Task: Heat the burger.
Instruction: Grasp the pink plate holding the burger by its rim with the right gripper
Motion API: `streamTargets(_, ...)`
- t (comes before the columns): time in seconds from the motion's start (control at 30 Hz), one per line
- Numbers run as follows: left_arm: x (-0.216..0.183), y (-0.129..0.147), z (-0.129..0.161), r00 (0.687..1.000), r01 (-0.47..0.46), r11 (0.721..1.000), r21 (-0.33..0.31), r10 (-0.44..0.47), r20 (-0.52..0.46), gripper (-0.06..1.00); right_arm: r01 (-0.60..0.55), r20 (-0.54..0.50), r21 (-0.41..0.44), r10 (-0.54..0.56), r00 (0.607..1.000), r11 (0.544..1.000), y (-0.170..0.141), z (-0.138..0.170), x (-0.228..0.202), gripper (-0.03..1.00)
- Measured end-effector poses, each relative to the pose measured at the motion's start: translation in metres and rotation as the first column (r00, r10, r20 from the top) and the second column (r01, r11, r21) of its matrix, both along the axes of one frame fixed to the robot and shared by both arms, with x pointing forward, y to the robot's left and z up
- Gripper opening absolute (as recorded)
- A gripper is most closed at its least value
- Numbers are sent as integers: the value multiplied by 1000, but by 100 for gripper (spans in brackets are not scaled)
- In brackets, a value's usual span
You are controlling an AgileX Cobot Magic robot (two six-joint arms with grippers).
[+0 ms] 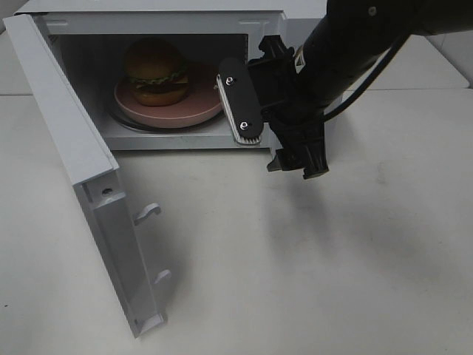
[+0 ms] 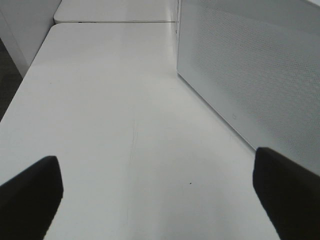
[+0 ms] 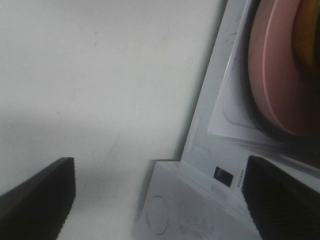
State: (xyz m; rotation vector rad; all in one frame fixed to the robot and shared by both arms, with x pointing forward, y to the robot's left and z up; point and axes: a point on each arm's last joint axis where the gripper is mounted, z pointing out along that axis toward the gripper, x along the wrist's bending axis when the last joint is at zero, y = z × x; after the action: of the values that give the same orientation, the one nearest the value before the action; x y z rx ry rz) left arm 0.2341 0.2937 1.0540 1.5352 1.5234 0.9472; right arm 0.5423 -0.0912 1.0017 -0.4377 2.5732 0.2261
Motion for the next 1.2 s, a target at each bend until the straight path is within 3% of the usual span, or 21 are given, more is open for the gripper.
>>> streamTargets(0.63,0,0,0,1000,0,1000,0,0,0,97,-22,103,79,14,995,997,19,-2,24,85)
streamTargets(1.2,0,0,0,1000,0,1000,0,0,0,97,-2,90,94,-7,996,996,36,-24,47,83)
